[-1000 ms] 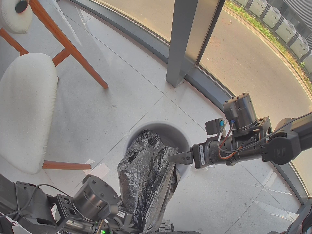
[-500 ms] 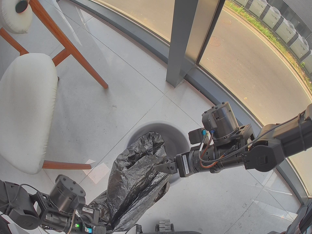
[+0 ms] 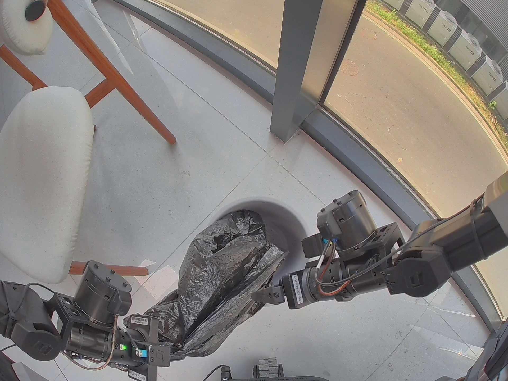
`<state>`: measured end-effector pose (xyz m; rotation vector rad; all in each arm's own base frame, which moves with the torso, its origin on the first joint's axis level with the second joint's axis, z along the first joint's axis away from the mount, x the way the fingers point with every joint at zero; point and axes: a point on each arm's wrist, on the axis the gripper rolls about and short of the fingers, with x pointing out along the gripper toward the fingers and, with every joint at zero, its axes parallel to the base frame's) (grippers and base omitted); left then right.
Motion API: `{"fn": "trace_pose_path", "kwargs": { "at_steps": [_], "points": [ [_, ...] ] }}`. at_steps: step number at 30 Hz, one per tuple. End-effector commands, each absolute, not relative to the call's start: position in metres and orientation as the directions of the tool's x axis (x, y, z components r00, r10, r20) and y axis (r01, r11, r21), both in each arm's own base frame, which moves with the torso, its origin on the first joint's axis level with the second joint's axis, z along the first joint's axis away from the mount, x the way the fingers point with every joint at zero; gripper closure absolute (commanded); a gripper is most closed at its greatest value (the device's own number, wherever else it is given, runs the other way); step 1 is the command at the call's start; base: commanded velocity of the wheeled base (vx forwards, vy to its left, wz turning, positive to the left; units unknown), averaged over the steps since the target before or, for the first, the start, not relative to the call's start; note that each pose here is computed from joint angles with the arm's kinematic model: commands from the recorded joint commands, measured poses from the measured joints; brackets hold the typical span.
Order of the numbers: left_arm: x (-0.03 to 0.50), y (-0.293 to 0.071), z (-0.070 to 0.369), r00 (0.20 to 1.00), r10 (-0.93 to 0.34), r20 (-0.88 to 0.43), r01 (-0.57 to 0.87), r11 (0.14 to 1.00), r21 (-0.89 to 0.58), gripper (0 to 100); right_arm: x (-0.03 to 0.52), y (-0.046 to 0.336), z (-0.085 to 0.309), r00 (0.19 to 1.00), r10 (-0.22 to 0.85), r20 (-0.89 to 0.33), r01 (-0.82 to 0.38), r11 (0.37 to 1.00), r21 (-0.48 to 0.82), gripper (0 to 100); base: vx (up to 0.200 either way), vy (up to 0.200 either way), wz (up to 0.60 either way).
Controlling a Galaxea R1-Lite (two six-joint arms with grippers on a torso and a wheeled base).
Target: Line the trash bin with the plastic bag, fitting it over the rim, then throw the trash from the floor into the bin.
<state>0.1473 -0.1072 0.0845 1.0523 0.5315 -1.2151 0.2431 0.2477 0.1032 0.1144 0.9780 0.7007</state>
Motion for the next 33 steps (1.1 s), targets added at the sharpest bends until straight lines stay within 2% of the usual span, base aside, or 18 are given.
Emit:
{"fn": "trace_pose_path", "kwargs": {
  "at_steps": [1,5,14,15,19,25,26,33],
  "points": [
    [0.146,-0.106,0.084,0.309,-0.492,-0.814,0.932,-0.013,0.362,100,0.247,0.272,0.087,0.349,0.612,-0.710,-0.439,0.776,0.454,0,0.000,0.000,0.00],
    [0.146,-0.106,0.084,0.312,-0.494,-0.811,0.931,-0.012,0.365,100,0.255,0.290,0.081,0.361,0.639,-0.680,-0.435,0.760,0.483,0,0.000,0.000,0.00],
    [0.144,-0.105,0.087,0.322,-0.501,-0.803,0.926,-0.007,0.376,100,0.273,0.305,0.064,0.463,0.586,-0.665,-0.400,0.807,0.433,0,0.000,0.000,0.00],
    [0.143,-0.105,0.087,0.323,-0.502,-0.802,0.926,-0.007,0.377,100,0.274,0.305,0.065,0.475,0.583,-0.658,-0.394,0.810,0.433,100,0.000,0.000,0.00],
    [0.143,-0.104,0.087,0.321,-0.504,-0.802,0.927,-0.007,0.375,100,0.277,0.301,0.077,0.511,0.589,-0.626,-0.369,0.808,0.460,100,0.000,0.000,0.00],
    [0.147,-0.107,0.093,0.334,-0.521,-0.786,0.924,0.017,0.382,100,0.271,0.287,0.121,0.555,0.622,-0.552,-0.364,0.778,0.512,100,0.000,0.000,0.00],
    [0.148,-0.108,0.095,0.332,-0.533,-0.778,0.929,0.043,0.367,100,0.264,0.279,0.136,0.565,0.631,-0.532,-0.371,0.770,0.519,100,0.000,0.000,0.00],
    [0.150,-0.111,0.096,0.324,-0.551,-0.769,0.937,0.073,0.342,100,0.239,0.253,0.161,0.562,0.629,-0.537,-0.377,0.773,0.511,100,0.000,0.000,0.00]
  ]
}}
